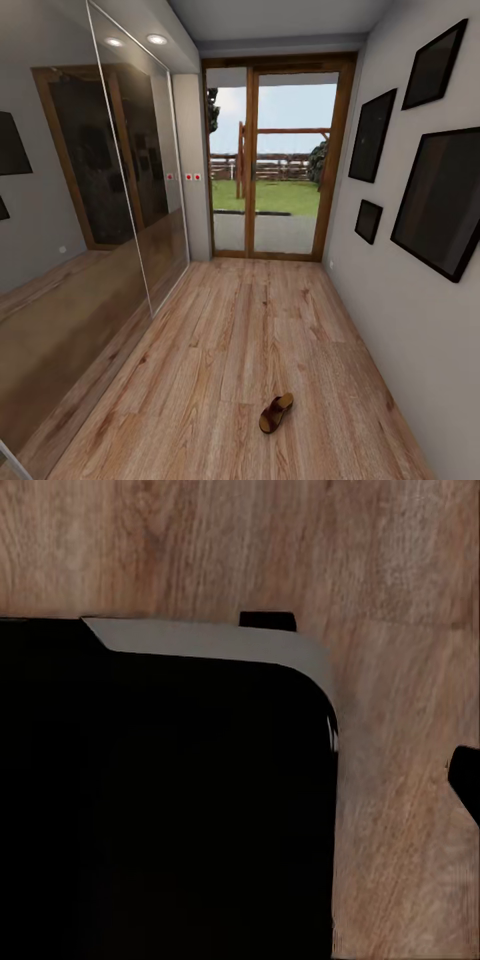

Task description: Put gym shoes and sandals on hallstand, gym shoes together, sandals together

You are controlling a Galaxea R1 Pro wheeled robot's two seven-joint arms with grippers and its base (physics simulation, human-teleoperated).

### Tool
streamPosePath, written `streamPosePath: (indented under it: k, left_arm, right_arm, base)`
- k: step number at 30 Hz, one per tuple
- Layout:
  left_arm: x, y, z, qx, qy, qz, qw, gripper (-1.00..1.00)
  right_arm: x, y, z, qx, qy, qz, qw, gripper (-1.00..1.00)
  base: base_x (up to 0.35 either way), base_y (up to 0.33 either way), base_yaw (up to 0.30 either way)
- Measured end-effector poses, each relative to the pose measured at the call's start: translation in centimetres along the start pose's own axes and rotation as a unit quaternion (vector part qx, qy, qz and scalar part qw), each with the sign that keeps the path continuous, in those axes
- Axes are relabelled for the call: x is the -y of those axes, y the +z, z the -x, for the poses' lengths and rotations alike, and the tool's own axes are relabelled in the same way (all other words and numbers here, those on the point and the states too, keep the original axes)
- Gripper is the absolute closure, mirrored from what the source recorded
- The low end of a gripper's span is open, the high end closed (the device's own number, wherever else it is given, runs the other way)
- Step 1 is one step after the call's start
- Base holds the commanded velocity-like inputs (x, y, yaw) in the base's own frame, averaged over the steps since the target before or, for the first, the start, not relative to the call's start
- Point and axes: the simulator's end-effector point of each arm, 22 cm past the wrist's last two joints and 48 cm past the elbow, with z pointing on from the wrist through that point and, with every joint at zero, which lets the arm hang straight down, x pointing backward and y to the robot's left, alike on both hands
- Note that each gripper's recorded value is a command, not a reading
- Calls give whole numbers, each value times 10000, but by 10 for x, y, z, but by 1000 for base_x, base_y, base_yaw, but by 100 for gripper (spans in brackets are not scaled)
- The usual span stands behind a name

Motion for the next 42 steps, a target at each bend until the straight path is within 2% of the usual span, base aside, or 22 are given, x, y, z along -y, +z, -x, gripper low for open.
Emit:
streamPosePath:
  k: [9,17,24,33,34,35,42]
  left_arm:
    - [-19,-1,43,552,2,127,9984,-100]
    - [-31,-6,109,1224,8,204,9923,-100]
    - [-29,-16,167,1815,10,186,9832,-100]
    - [-22,-29,222,2365,35,121,9716,-100]
    - [-22,-55,276,3280,45,116,9446,-100]
    - [-22,-57,280,3335,44,113,9427,-100]
    - [-30,-58,282,3358,4,161,9418,-100]
  right_arm:
    - [40,-1,36,507,-53,-251,9984,-100]
    - [74,-6,68,960,-115,-469,9942,-100]
    - [80,-12,106,1419,-137,-509,9885,-100]
    - [85,-23,161,2060,-44,-555,9770,-100]
    - [85,-43,208,2845,-57,-560,9570,-100]
    - [84,-73,270,3550,-80,-563,9331,-100]
    - [86,-76,274,3616,-58,-568,9306,-100]
  base:
    - [0,0,0]
    - [0,0,0]
    - [0,0,0]
    - [0,0,0]
    - [0,0,0]
    - [0,0,0]
    - [0,0,0]
